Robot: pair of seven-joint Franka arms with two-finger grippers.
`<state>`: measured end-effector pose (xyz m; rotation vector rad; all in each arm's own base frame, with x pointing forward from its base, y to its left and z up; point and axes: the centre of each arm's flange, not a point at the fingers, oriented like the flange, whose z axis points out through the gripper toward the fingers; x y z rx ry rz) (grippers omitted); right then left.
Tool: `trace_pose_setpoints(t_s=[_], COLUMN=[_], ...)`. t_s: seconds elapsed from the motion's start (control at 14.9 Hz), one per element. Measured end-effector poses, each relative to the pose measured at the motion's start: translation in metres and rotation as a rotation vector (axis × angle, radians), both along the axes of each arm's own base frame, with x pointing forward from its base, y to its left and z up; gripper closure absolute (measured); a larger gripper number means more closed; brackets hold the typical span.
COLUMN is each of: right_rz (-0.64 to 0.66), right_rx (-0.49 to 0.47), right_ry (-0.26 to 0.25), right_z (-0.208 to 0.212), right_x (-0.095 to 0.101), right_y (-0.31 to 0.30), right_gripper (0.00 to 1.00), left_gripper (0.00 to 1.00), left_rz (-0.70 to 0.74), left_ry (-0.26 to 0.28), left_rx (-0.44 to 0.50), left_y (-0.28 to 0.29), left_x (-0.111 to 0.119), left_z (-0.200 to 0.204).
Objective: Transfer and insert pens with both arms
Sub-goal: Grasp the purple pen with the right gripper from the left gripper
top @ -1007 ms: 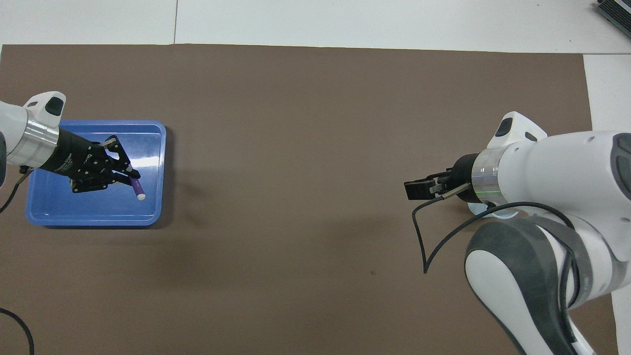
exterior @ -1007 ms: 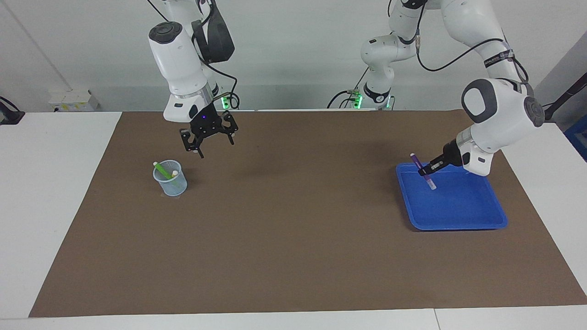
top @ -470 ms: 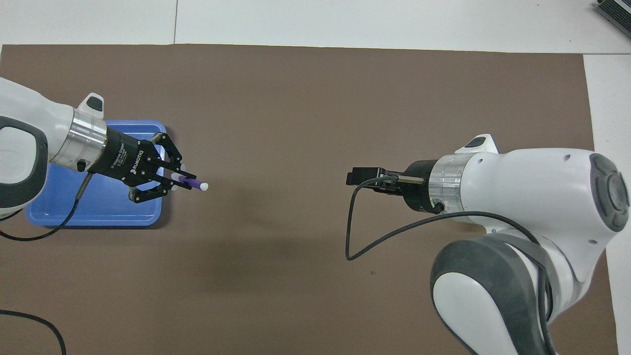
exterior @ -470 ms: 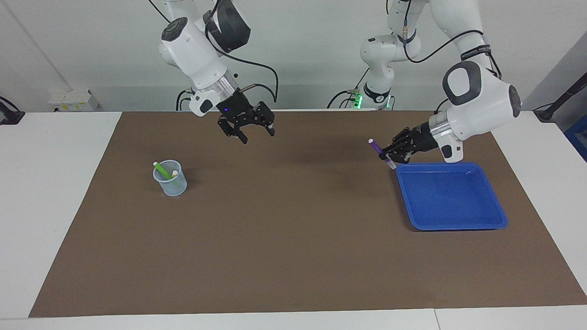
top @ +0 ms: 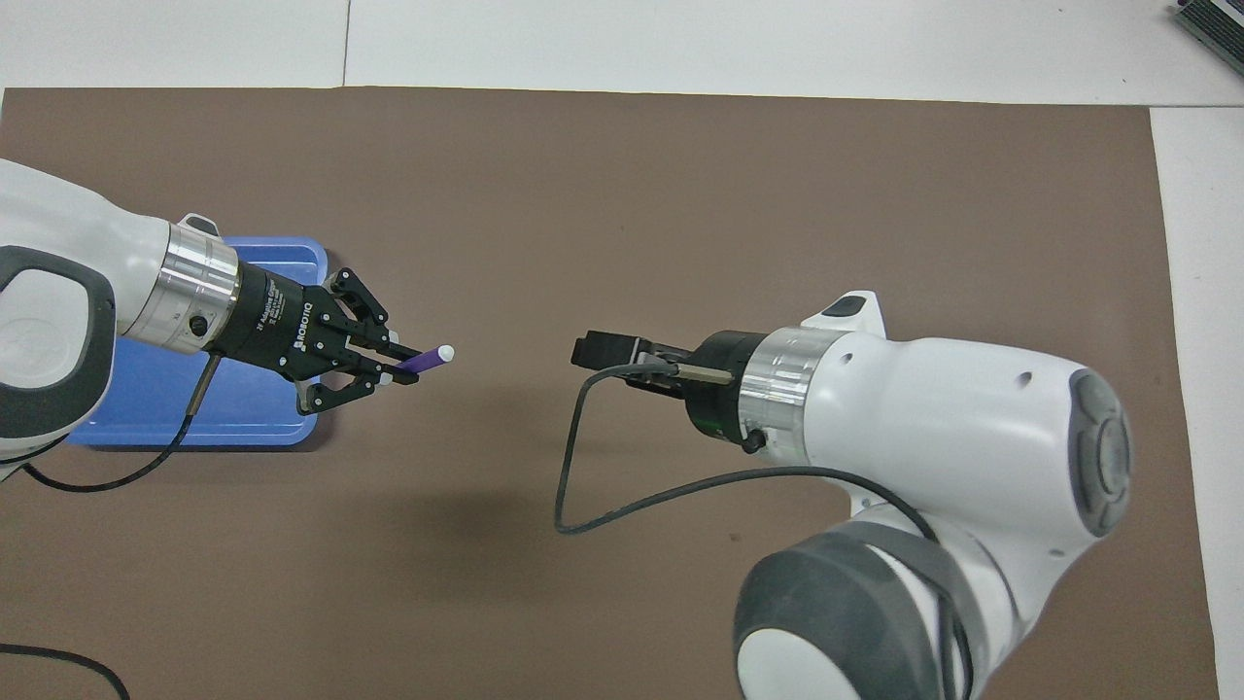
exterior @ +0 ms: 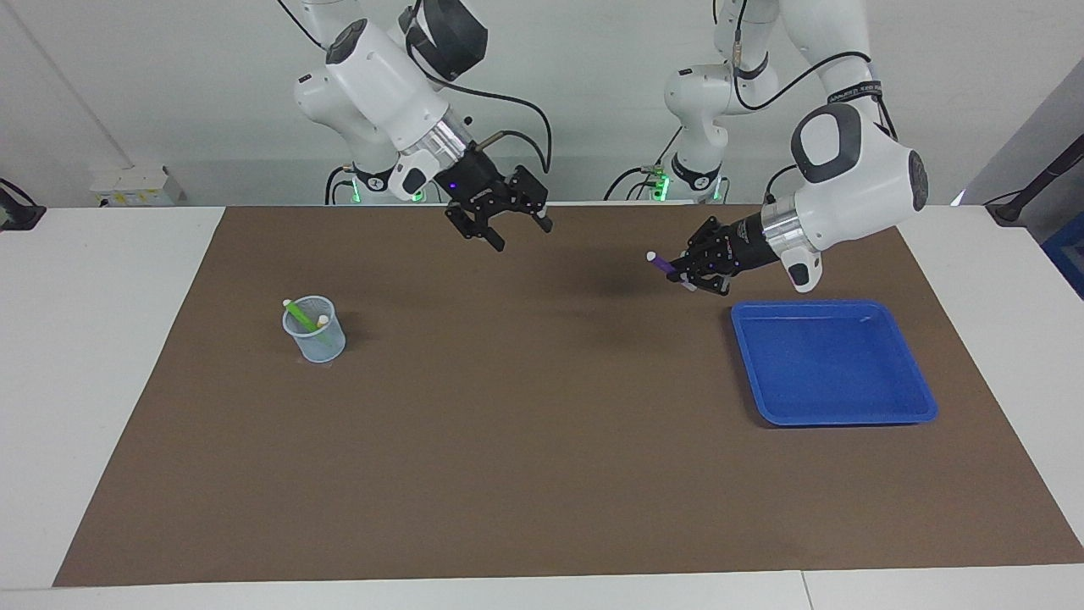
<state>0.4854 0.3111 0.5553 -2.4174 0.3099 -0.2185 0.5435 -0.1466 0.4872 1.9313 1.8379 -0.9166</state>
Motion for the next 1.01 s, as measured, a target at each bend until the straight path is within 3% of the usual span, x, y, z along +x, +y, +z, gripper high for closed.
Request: trace_pose_setpoints(t_s=[0.2,0.34,0.47,0.54,0.67,1.01], right_rz=[-0.026,-0.031,-0.033,-0.041,-0.045,-0.037], right_rx=[0.037,0.058,0.067,0.068,0.062,0.06], right_ry=[-0.027,-0.018,-0.024,-0.034,-0.038,-0.042], right_z=[-0.008,-0.011,-0.013,-0.016,-0.027,-0.034], right_x=[-0.013,-0.014,-0.009,-0.005,-0.003,-0.005], right_y=[0.048,0.077,0.091,0.092,0.099,0.11], right_gripper=[0.11,0.1,0.2,0.2,0.38,0.4], left_gripper=[0.83,0.83,0.83,0.83,0.83,0.83], left_rz=[0.011,0.028,0.047,0.061,0.083,0.107], left_ry=[0.009,0.015,0.022,0.028,0.038,0.043], left_rx=[0.009,0.009,0.012,0.013,0.01,0.005], left_y=[-0.016,-0.021,-0.018,-0.017,-0.015,-0.014], left_x=[-0.014,-0.023,-0.03,-0.032,-0.033,-0.031], left_z=[0.007,0.011,0.014,0.015,0.016,0.015])
